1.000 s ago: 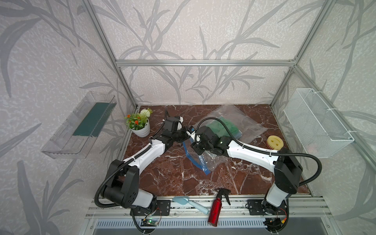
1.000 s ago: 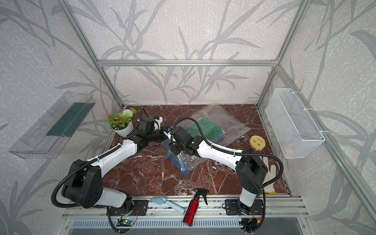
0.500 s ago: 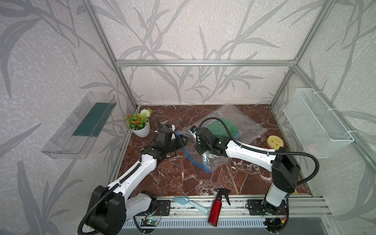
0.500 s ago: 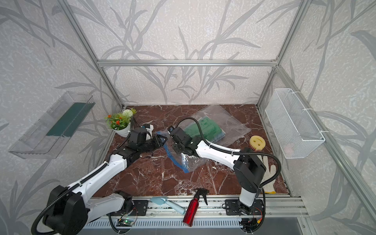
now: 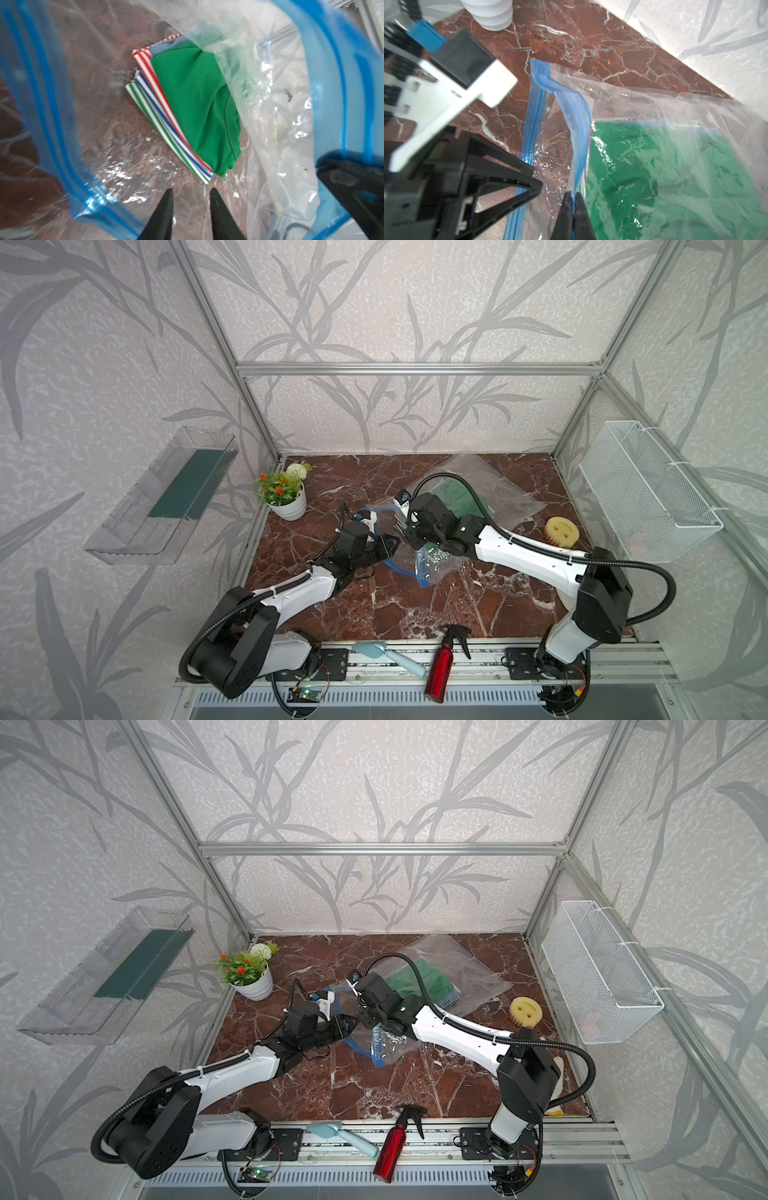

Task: Take the tank top out of the vacuum bag
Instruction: Open the vacuum bag at the center of the board, then take out the tank top from the vacuum bag.

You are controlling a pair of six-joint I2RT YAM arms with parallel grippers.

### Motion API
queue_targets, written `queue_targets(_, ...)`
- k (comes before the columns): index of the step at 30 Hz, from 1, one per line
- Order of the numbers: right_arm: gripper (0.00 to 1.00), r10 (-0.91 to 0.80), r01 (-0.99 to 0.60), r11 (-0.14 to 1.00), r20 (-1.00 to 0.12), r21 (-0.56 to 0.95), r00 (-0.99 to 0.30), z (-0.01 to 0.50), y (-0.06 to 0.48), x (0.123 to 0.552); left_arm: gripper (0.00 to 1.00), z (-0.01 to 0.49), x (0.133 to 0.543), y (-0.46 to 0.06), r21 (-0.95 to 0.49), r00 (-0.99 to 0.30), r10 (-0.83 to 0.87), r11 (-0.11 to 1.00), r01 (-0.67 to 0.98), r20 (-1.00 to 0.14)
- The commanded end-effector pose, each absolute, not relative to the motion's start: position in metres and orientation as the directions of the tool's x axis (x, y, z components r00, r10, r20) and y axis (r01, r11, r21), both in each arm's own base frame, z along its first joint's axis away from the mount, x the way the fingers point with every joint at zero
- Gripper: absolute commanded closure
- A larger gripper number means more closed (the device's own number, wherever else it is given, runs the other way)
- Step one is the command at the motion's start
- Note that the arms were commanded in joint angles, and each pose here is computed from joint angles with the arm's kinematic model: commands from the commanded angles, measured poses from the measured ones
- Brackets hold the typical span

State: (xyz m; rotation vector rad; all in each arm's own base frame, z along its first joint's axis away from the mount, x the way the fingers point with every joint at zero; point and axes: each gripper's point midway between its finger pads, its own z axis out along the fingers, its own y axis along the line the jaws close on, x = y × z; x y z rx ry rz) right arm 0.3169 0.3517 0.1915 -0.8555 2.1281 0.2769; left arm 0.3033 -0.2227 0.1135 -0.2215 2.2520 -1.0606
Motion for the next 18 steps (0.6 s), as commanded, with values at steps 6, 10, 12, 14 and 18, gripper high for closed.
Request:
queue_targets(6,1.0,-0.452,-0.678,0.732,-0.795,-0.071,-0.404,0.209,0.359,0.314,0.72,0.127,0.328,-0.252,-0.836,-0.694,-0.552,0.531,0.135,-0.463)
queue_targets(10,1.0,-0.454,-0.67,0.737,-0.801,-0.09,-0.392,0.212,0.359,0.318,0.74,0.116,0.323,-0.269,-0.85,-0.715,-0.546,0.51,0.129,-0.436)
queue_targets(12,1.0,-0.458,-0.674,0.732,-0.802,-0.096,-0.383,0.213,0.36,0.318,0.74,0.106,0.321,-0.273,-0.852,-0.73,-0.537,0.511,0.117,-0.422)
queue_targets(14,1.0,-0.458,-0.683,0.725,-0.805,-0.092,-0.377,0.214,0.362,0.317,0.74,0.101,0.321,-0.277,-0.854,-0.744,-0.526,0.507,0.117,-0.413)
queue_targets(18,1.0,-0.458,-0.697,0.712,-0.809,-0.085,-0.369,0.213,0.363,0.314,0.73,0.099,0.329,-0.286,-0.86,-0.755,-0.519,0.497,0.115,-0.401)
